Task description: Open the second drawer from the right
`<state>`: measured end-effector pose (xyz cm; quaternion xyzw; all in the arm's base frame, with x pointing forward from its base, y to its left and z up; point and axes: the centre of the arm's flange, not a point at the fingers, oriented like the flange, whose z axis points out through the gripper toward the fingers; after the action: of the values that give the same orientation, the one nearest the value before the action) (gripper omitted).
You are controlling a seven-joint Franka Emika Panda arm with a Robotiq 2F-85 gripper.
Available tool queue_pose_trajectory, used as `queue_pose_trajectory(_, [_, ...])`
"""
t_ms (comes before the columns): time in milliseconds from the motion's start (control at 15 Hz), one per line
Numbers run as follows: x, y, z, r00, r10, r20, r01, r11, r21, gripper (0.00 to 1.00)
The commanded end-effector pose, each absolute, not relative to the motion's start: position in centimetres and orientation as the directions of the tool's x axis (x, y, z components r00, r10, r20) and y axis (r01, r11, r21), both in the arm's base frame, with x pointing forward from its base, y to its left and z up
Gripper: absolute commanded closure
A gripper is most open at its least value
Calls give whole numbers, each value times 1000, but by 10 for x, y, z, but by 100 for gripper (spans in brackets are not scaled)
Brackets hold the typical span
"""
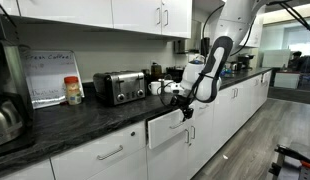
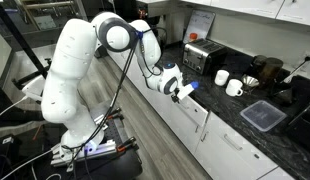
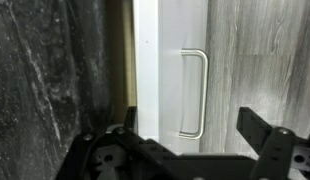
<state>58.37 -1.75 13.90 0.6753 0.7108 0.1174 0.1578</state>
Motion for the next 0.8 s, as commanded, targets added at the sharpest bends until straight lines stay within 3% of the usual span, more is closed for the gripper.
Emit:
queue_pose_trajectory(0, [580,-18,131,-44,997,-70,922,67,381,0])
queue_pose_trajectory(733, [522,-19,152,48,998,-48,943,-29,333,0])
